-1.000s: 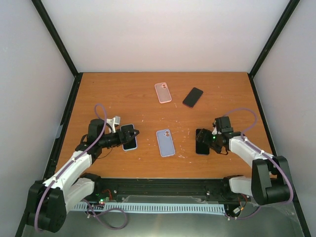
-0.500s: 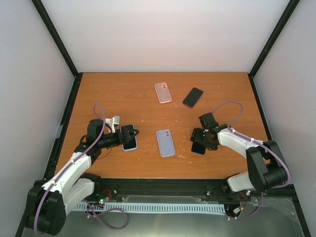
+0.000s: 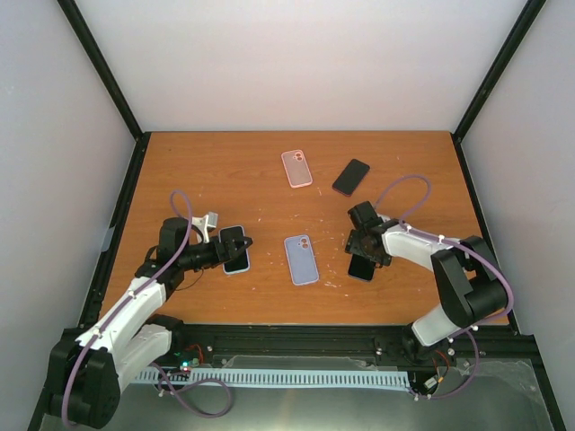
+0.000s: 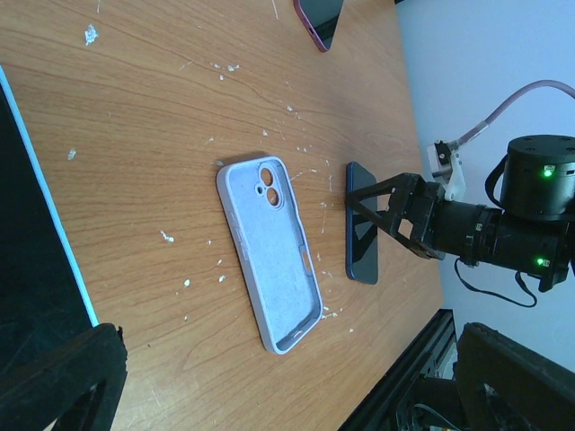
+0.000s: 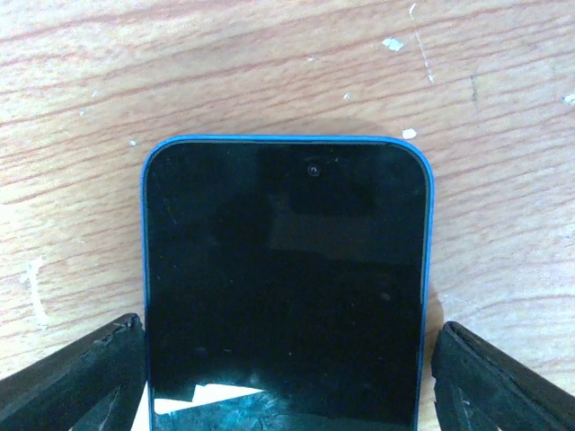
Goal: Put the phone into the phone case
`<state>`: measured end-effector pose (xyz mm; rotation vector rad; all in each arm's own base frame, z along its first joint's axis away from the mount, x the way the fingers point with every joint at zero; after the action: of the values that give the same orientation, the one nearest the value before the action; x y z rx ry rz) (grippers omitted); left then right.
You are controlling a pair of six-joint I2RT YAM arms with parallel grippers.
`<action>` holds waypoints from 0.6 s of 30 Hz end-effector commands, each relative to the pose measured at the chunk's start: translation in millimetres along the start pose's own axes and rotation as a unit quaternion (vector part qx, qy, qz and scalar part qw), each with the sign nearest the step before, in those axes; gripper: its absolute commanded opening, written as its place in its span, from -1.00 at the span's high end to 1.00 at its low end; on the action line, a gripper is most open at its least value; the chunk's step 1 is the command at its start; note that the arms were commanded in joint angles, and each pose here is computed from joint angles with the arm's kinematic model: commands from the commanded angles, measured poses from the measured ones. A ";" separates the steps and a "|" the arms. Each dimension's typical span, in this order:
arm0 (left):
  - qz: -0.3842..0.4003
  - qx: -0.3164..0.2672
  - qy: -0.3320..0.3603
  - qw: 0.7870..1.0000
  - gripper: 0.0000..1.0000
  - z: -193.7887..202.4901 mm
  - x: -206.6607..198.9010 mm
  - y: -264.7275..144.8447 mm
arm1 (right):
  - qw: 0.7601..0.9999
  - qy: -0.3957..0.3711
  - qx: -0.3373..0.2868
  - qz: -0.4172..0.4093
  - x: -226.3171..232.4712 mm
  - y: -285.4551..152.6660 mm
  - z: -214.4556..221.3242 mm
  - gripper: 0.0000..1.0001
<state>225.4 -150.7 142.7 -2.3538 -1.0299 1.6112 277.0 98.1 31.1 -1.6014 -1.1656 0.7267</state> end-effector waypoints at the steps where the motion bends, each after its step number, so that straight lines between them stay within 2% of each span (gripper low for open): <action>1: -0.002 0.000 0.004 1.000 -0.99 -1.8 -2.0 0.3 | 0.997 -0.003 0.075 0.034 -16.5 19.8 42.5 -0.72; 3: -0.002 -0.001 0.003 1.000 -0.99 -2.8 -2.3 0.6 | 0.996 0.003 0.080 0.032 -15.9 20.3 44.4 -0.80; 6: -0.001 -0.001 0.001 1.000 -0.99 -3.8 -3.0 0.8 | 0.996 0.010 0.087 0.027 -14.7 21.6 48.8 -0.81; 12: -0.002 0.000 -0.002 1.000 -0.99 -2.9 -2.5 0.5 | 0.996 -0.008 0.083 0.038 -15.6 25.3 48.4 -0.64; 18: -0.009 0.003 -0.001 1.000 -0.98 2.4 4.3 2.0 | 0.998 -0.043 0.047 0.015 1.5 14.6 37.5 -0.43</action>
<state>224.9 -149.8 138.0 -2.3247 -1.0388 1.6265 278.4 100.1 29.4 -1.6483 -1.1710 0.7512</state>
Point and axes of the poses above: each gripper's point midway between its finger pads, its own y axis out along the fingers, its own x axis along the line the jaws close on, z = x × y, the point moved 2 cm from there along -y, back along the fingers, and after that the axes turned 3 degrees about y, right-handed, at the moved point
